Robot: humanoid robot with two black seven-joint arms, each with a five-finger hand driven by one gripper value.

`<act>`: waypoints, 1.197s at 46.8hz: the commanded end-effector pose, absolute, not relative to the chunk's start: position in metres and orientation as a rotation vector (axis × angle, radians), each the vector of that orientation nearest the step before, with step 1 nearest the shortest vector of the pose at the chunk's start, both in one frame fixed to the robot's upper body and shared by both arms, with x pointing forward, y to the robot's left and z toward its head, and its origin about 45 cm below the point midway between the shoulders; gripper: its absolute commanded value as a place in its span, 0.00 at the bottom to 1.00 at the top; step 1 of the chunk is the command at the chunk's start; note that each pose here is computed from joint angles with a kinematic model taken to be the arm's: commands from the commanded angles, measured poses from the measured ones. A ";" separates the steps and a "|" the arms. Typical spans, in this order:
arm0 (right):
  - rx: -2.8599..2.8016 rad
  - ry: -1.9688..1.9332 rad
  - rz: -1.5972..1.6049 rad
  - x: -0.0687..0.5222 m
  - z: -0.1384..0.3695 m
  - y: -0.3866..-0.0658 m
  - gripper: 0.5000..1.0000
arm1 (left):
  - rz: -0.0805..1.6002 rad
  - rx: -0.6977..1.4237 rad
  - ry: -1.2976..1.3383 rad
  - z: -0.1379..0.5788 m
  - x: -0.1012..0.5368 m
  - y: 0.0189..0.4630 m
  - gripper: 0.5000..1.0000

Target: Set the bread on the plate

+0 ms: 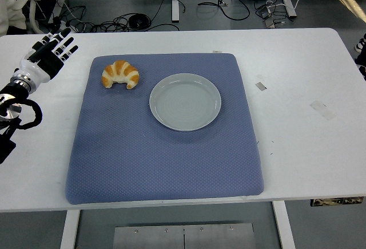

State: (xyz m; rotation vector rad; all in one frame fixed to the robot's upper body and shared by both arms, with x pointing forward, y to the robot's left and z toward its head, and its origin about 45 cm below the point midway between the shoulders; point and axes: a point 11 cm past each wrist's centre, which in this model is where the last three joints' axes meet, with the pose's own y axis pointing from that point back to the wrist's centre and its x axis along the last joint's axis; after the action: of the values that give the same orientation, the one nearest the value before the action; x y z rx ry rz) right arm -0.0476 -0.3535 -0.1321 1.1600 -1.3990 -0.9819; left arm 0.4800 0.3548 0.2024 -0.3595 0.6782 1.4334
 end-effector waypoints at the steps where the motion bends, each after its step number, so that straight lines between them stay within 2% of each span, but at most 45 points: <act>1: 1.160 -1.399 -0.982 -0.048 -0.132 -0.354 1.00 | 1.432 -0.358 0.678 0.202 0.480 0.354 0.97; 36: 1.160 -1.399 -0.982 -0.048 -0.132 -0.354 1.00 | 1.466 -0.373 0.626 0.208 0.479 0.368 0.97; 56: 1.160 -1.399 -0.982 -0.048 -0.132 -0.354 1.00 | 1.452 -0.374 0.633 0.207 0.479 0.362 0.96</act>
State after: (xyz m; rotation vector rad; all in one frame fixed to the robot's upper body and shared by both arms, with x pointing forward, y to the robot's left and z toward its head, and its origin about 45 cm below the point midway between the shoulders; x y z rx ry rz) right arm -0.0475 -0.3536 -0.1321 1.1598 -1.3991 -0.9816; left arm 0.4793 0.3626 0.2072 -0.3775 0.6329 1.4529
